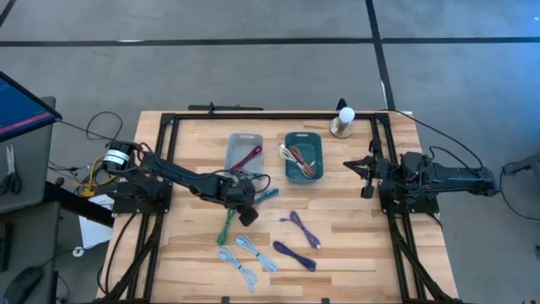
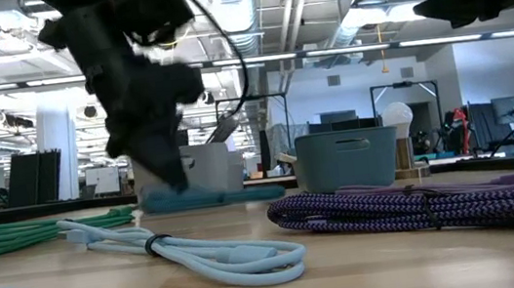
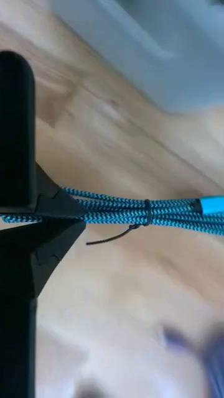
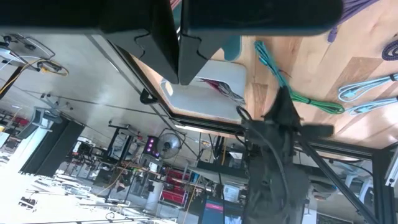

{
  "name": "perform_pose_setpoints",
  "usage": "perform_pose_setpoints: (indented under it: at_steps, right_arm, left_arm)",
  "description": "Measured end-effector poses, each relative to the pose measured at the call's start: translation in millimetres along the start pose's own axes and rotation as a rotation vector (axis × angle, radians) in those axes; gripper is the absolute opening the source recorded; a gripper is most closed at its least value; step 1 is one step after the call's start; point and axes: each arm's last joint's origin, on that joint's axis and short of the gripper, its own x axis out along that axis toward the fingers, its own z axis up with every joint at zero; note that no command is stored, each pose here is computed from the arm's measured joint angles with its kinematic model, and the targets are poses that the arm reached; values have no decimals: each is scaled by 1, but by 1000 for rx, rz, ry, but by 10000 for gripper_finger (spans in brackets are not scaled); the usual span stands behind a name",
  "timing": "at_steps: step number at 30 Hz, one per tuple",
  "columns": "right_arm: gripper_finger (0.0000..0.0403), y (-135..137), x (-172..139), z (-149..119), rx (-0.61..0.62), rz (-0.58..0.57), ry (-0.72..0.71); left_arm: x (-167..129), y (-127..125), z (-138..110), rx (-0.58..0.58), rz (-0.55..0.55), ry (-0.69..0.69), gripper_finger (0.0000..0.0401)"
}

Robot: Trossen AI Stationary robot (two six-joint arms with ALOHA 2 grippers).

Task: Pick & Place USB Port
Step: Put the blue patterned charger cable into the white bin

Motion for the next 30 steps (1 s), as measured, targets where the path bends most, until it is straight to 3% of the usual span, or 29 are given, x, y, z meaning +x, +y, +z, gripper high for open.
perform_pose_setpoints:
  at_steps: [8,17,25,30]
  right_arm:
    - [0,0,0,0,4,0,3]
    - [0,0,0,0,7,-7,5]
    - [0,0,0,0,6,-7,6]
    - [0,0,0,0,6,-7,6]
  left_arm:
    - [-47,-1,17,65,-20,-221,7]
    - [-96,9,27,145,62,-444,6]
    - [-99,28,27,114,292,-460,6]
    - [-94,40,34,81,355,-446,6]
